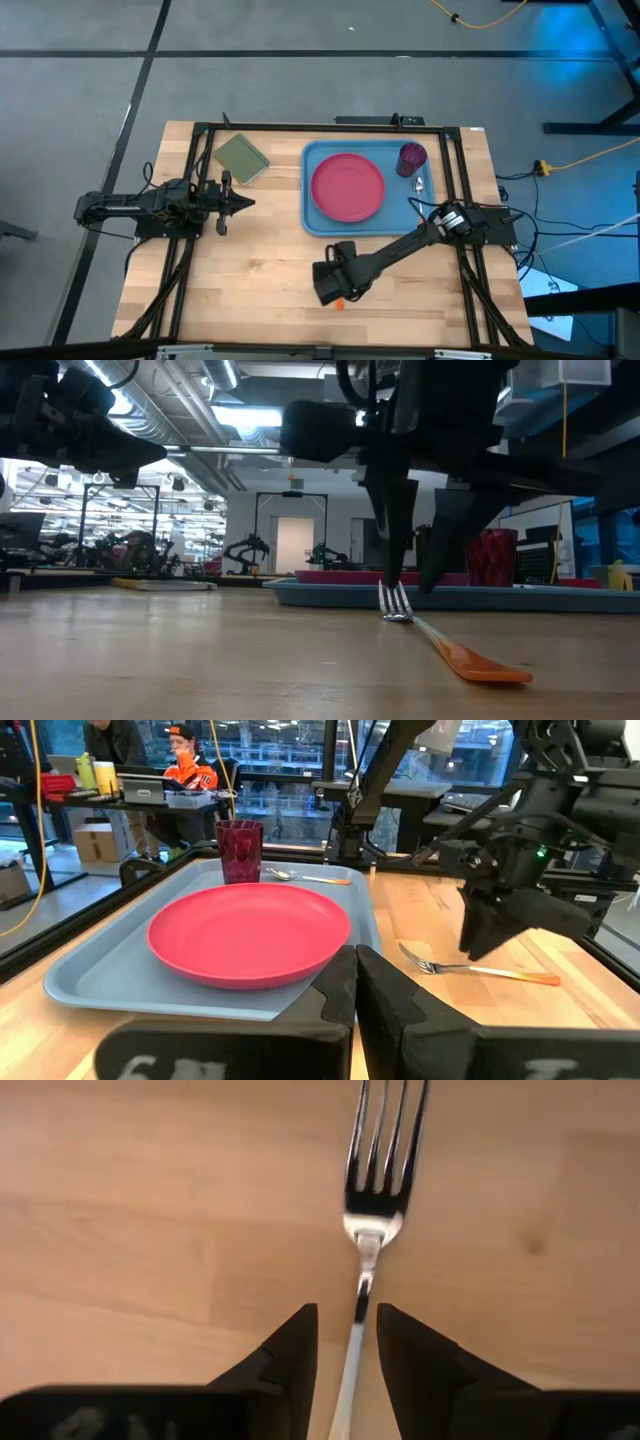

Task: Pick and place plate/cup/fork/spoon on tray
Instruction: Put the orange fork to the right of the pink plate on the blue tray, then return to Home Position

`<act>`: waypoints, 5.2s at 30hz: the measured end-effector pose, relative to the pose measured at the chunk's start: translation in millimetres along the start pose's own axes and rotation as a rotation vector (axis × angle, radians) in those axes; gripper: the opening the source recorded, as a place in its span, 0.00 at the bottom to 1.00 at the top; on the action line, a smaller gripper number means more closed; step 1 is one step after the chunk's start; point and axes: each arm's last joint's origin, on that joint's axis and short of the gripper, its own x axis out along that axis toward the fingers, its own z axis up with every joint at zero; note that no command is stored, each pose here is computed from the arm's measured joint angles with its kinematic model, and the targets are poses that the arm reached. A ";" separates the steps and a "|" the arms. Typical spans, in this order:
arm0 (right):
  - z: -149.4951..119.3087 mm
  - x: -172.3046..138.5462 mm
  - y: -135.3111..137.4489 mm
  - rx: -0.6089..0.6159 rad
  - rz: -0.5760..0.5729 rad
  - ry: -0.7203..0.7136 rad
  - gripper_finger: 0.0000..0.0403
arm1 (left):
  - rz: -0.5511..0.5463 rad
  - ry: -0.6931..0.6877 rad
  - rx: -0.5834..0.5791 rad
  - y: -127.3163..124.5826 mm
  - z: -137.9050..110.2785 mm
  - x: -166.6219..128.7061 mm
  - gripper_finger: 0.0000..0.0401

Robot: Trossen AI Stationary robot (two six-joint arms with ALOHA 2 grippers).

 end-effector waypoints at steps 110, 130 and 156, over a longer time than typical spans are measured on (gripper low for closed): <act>208.0 13.3 -184.4 0.071 -0.164 0.011 0.02 | 0.001 0.000 0.000 0.0 0.1 0.0 0.00; 206.2 46.9 -205.8 0.094 -0.145 -0.026 0.03 | 0.001 0.000 0.000 0.0 0.0 0.0 0.00; 209.9 36.9 -201.6 0.083 -0.181 -0.027 0.11 | 0.001 -0.001 0.000 0.0 0.2 0.0 0.00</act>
